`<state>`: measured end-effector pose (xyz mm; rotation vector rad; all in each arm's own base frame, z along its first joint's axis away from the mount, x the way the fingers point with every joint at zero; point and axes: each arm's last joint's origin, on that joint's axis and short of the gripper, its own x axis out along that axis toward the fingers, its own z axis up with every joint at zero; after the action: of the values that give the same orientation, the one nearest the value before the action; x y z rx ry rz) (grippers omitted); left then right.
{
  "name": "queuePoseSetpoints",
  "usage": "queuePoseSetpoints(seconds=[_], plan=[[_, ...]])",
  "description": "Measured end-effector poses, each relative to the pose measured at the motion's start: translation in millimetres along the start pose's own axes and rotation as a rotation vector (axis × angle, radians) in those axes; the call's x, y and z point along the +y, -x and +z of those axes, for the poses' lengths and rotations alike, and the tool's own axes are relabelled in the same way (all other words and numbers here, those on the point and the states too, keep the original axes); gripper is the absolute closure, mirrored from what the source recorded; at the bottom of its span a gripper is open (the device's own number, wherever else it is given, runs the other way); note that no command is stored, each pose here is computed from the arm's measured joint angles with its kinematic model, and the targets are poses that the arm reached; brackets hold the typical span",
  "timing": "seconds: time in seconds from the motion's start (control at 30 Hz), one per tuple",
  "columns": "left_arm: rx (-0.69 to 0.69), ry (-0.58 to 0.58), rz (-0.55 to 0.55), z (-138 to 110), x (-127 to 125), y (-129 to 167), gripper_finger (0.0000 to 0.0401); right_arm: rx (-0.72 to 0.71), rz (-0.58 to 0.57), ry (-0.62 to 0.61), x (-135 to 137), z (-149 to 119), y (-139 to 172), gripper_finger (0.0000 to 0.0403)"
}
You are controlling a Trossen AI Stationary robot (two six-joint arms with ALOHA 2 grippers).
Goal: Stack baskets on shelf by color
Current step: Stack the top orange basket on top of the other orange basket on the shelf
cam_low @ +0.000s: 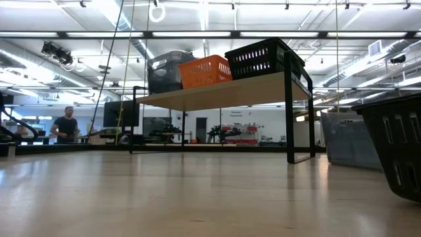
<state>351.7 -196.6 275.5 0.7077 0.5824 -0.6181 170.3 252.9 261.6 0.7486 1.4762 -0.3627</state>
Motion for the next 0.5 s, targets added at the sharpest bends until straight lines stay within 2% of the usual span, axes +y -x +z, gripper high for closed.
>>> queuePoseSetpoints(seconds=[0.23, 0.37, 0.5], plan=[[0.015, 0.032, -0.006, -1.9, 0.0, -0.7, 0.0351, 0.109, 0.001, 0.02, 18.1, -21.6, -38.6, 0.0229], [0.041, 0.049, -0.021, -4.2, -1.9, -0.8, 0.0353, 0.202, -0.011, 0.024, 25.9, -27.3, -59.2, 0.0229], [0.06, 0.077, -0.021, -5.9, -2.5, -1.3, 0.0357, 0.23, -0.026, 0.023, 29.3, -29.7, -72.8, 0.0229]])
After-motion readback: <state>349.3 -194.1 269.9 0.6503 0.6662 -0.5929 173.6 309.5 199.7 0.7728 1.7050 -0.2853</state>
